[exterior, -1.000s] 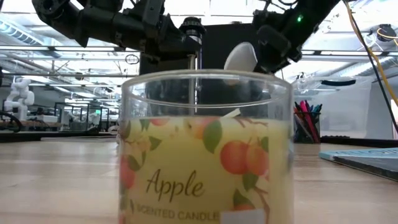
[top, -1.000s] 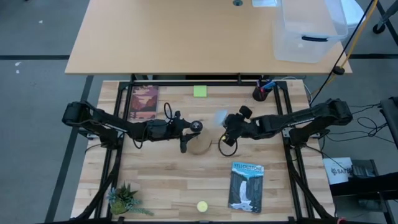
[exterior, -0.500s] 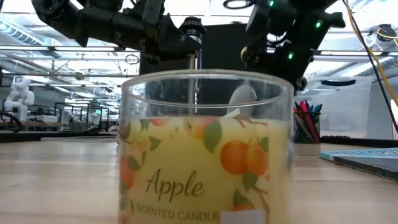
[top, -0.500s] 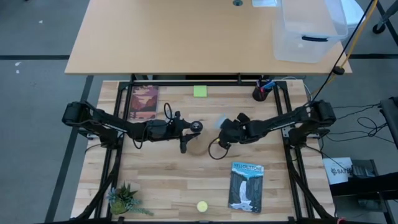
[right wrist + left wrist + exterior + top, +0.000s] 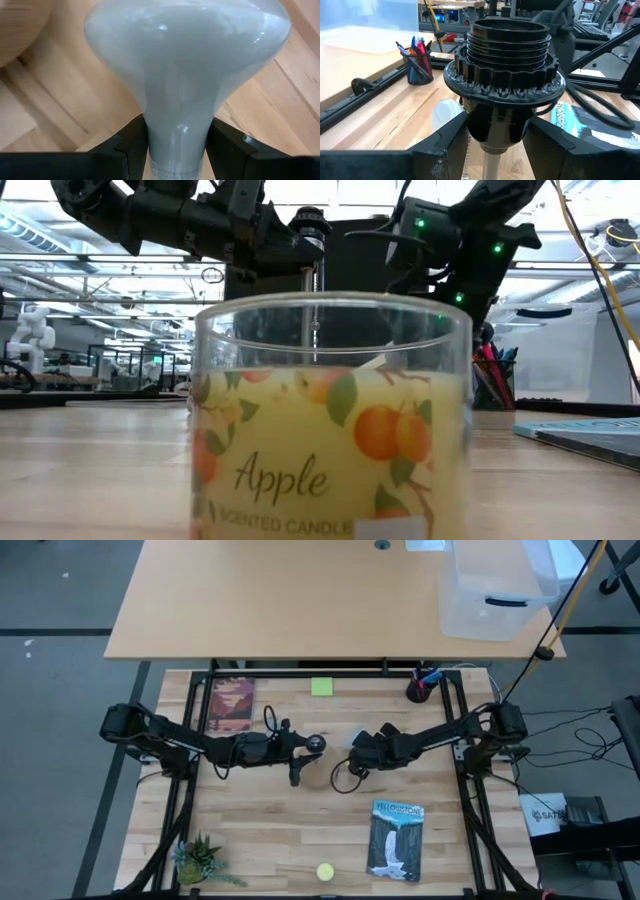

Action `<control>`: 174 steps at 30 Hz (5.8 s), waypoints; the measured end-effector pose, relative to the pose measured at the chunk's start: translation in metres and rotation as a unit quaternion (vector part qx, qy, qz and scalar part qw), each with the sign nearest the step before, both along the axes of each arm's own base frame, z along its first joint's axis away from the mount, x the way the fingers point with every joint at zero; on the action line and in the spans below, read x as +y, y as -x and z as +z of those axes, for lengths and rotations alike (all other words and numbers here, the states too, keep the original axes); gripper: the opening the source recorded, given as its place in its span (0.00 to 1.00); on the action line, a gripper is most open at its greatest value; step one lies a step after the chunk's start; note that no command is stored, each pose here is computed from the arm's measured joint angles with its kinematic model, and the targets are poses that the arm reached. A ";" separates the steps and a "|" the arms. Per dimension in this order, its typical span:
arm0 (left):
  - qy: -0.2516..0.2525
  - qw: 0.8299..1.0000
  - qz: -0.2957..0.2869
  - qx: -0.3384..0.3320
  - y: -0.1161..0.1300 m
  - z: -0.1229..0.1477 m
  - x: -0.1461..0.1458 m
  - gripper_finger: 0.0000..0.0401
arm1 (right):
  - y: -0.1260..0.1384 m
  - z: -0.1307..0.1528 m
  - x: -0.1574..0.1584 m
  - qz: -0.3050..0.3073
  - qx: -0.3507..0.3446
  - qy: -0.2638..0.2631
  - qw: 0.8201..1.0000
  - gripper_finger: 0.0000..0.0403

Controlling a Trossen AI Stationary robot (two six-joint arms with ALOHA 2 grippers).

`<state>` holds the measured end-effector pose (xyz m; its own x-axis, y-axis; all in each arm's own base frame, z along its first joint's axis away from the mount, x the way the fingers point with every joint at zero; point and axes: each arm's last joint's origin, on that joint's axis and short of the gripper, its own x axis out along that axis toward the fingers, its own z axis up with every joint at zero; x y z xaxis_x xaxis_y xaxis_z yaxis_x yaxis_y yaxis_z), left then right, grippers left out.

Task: Screw lightbulb
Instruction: Remove the lightbulb from the lamp, then return to Home Position

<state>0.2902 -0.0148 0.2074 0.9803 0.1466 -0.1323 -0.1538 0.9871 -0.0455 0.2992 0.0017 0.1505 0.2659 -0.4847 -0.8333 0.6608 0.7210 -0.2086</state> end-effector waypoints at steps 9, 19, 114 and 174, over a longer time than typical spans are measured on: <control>0.016 1.000 0.007 0.004 0.000 -0.001 0.001 0.44 | 0.002 -0.001 -0.011 -0.038 0.000 -0.008 0.999 0.41; 0.024 0.999 0.010 0.025 0.001 -0.005 0.001 0.51 | 0.002 -0.001 -0.020 -0.063 -0.008 -0.022 0.998 0.41; 0.062 0.997 -0.019 -0.038 0.126 -0.032 -0.011 0.56 | 0.005 -0.002 -0.033 0.007 0.044 -0.056 0.997 0.48; -0.057 0.998 0.028 -0.021 0.204 -0.022 0.008 0.00 | 0.206 0.042 0.012 0.328 -0.447 0.221 0.802 0.00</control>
